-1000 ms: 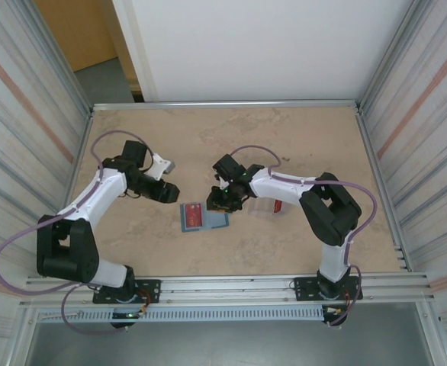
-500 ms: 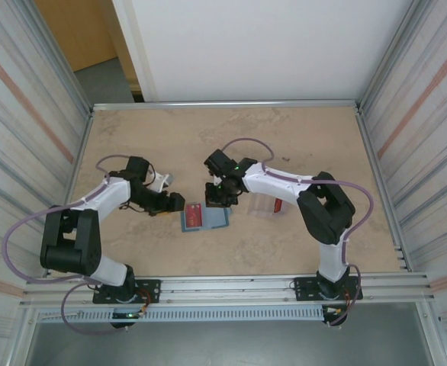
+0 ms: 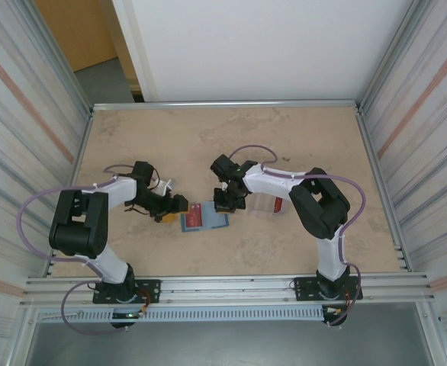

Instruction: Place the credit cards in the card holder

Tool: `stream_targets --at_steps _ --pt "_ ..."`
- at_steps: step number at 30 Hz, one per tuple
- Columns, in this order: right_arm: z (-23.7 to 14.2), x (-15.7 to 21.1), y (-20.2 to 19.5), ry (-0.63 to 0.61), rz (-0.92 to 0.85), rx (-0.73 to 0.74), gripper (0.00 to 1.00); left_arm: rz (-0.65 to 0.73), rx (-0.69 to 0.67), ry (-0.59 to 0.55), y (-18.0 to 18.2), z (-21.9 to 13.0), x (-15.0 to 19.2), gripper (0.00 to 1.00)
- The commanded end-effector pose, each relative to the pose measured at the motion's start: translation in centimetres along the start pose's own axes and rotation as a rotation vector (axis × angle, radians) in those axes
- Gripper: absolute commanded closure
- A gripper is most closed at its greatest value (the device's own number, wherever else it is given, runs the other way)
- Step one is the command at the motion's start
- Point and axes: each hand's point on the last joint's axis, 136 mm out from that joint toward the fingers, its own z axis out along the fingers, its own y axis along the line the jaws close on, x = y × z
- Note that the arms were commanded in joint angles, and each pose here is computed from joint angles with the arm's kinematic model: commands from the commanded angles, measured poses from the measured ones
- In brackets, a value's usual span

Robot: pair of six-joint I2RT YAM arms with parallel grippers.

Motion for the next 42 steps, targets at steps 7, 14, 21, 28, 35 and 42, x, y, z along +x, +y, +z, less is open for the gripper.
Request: stream_targets --at_steps 7,14,21,28,35,42 --pt "1.8 1.1 -2.8 0.046 0.003 0.094 0.90 -0.052 0.065 0.048 -0.7 1.3 0.3 0.27" --pt "2.3 1.3 -3.6 0.051 0.009 0.104 0.92 -0.078 0.092 0.066 -0.9 1.8 0.2 0.28" --pt "2.2 1.4 -3.8 0.050 0.011 0.100 0.94 -0.061 0.148 0.070 -2.2 1.9 0.0 0.33" --pt "2.3 1.5 -3.8 0.052 0.008 0.097 0.95 -0.012 0.193 0.048 -3.9 1.2 -0.5 0.39" --pt "2.3 1.5 -3.9 0.052 0.010 0.095 0.96 0.059 0.274 0.013 -6.5 0.1 -0.7 0.44" --pt "2.1 1.3 -3.9 0.048 0.011 0.092 0.97 0.067 0.360 0.022 -8.1 -0.2 -0.8 0.46"
